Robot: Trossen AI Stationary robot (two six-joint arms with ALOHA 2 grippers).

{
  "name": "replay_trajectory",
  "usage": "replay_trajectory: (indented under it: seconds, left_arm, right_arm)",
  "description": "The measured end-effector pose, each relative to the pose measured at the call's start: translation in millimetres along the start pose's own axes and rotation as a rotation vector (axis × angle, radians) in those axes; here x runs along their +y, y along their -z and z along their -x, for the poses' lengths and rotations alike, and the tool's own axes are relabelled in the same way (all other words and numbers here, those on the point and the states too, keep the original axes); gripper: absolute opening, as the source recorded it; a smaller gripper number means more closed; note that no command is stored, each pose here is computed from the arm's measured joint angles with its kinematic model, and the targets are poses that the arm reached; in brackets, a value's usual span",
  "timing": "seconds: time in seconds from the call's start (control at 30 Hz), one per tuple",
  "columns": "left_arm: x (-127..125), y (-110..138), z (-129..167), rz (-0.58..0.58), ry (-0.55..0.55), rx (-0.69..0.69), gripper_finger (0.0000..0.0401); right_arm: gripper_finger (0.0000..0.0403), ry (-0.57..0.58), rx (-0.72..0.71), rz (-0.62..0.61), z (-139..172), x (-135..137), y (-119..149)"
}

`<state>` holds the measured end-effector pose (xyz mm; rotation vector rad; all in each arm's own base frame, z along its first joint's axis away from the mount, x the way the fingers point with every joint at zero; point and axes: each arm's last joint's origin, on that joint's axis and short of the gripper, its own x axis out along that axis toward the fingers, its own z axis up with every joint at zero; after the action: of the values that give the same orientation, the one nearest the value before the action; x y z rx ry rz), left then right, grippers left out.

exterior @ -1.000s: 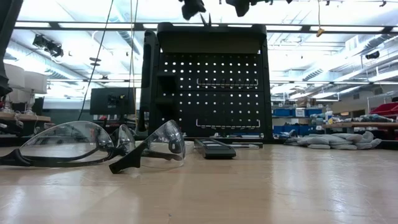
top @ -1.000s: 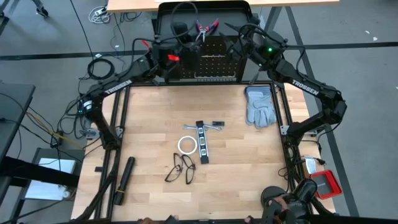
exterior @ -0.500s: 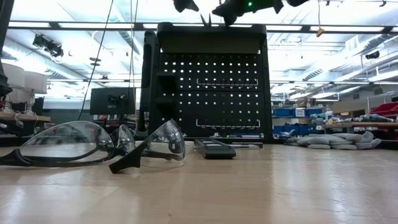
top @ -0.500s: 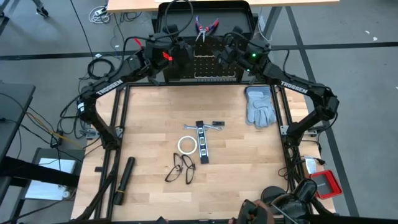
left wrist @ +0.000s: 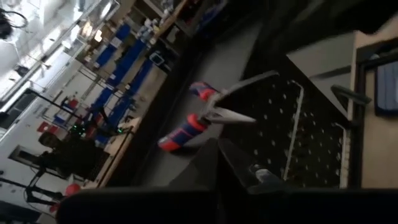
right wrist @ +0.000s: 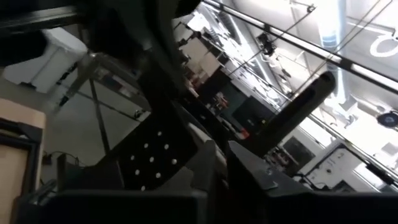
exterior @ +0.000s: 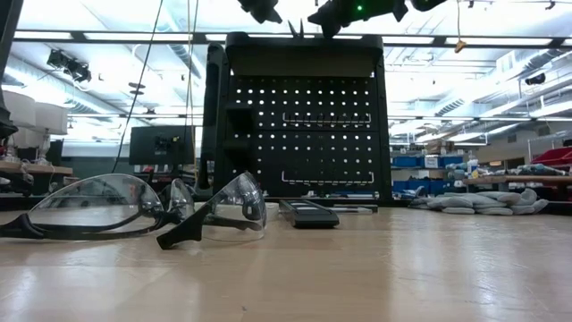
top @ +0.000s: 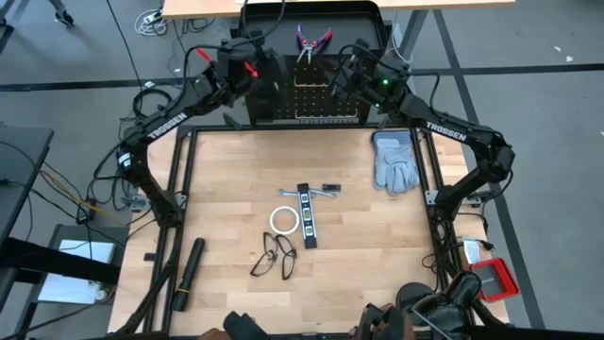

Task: Hang tools onto peg board
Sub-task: Put the blue-orange pliers on the black pegboard

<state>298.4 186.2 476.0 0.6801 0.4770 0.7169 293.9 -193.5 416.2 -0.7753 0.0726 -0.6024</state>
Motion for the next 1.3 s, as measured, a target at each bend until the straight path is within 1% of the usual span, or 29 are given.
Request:
replay_trajectory:
  seconds: [0.1,0.17,0.37,0.47,0.63,0.8,0.97,1.17,1.3]
  left_arm:
    - [1.8,1.1,-0.5,0.003,0.014,-0.017,0.0003]
    - [0.3,1.9,-2.0,0.000,0.030,-0.018,0.0002]
    - [-13.9,6.7,-22.4,-0.016,0.064,0.004,0.0001]
    - [-16.2,4.8,-28.1,-0.010,0.039,-0.011,0.0001]
    - [-14.9,2.8,-28.9,-0.004,0.004,-0.017,0.0001]
    - [-15.1,2.5,-25.6,-0.009,-0.031,0.030,0.0001]
    - [-17.2,0.6,-25.0,-0.010,-0.009,0.009,0.0001]
    - [-16.5,-0.2,-24.9,-0.006,-0.012,-0.001,0.0001]
    - [-17.4,1.1,-24.9,-0.035,-0.004,0.013,0.0001]
  right_arm:
    - [0.0014,-0.021,-0.017,0.001,0.0,0.4,-0.2]
    - [0.0007,-0.032,-0.022,0.001,0.0,0.5,0.3]
    - [0.0023,-0.037,-0.018,-0.001,0.0,0.9,0.9]
    - [0.0019,-0.047,-0.020,-0.001,-0.1,1.4,1.1]
    - [0.0006,-0.062,-0.029,0.004,0.1,-0.8,3.6]
    - [0.0015,-0.047,-0.025,-0.032,0.2,-6.3,7.5]
    - [0.0011,-0.074,-0.032,-0.039,-5.7,-3.6,15.4]
    - [0.0012,-0.052,-0.055,-0.034,-16.0,1.8,22.9]
    - [0.0014,-0.046,-0.027,-0.036,-15.5,2.1,24.1]
